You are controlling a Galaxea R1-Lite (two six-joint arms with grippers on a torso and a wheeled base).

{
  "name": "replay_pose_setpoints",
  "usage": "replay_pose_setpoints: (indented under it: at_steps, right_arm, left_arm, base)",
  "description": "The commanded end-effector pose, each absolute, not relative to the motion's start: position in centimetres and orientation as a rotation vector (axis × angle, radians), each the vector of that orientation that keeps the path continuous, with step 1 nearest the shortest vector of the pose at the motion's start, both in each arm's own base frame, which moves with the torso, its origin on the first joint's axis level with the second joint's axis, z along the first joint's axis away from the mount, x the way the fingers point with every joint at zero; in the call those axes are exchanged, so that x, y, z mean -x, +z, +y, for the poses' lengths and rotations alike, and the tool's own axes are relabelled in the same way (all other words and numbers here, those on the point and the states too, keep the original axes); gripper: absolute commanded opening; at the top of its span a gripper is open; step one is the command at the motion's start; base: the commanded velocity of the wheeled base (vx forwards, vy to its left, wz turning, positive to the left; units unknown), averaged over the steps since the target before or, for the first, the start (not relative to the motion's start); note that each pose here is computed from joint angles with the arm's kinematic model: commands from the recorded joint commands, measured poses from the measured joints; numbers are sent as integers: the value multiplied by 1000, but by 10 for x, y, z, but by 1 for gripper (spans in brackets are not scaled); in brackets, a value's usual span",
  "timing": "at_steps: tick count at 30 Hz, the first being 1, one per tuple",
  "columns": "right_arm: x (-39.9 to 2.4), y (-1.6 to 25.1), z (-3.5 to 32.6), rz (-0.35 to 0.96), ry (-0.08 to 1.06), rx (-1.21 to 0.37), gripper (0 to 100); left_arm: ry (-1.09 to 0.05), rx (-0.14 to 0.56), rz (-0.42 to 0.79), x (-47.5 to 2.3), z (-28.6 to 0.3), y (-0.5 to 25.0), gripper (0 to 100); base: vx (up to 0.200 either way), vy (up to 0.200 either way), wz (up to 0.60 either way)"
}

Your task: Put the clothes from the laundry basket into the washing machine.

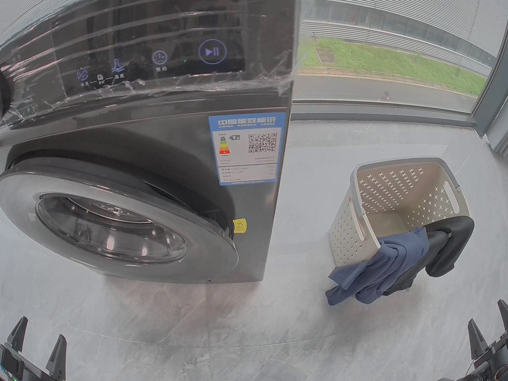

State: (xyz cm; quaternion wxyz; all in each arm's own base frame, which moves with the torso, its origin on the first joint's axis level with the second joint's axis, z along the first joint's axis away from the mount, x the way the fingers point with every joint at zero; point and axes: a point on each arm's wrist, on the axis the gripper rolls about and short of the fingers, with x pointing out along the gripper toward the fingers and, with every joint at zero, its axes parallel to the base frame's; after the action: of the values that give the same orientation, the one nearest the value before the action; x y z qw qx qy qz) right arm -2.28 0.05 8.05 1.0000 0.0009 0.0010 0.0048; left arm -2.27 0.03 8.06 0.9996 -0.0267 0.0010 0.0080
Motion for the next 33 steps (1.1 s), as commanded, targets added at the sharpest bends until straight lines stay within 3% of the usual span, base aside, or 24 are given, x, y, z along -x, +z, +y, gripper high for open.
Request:
replay_pose_setpoints:
  at_steps: [1,6,26,33]
  right_arm:
    - [23,76,0,2,9,-2,100]
    - [23,76,1,2,11,-2,100]
    - [23,76,1,2,11,-2,100]
    - [23,76,1,2,11,-2,100]
  left_arm:
    - [17,54,4,23,0,76,100]
    - [17,55,4,23,0,76,100]
    - [15,55,4,23,0,76,100]
    - [17,55,4,23,0,76,100]
  base:
    - [0,0,0]
    - [0,0,0]
    - [0,200,0]
    - [0,0,0]
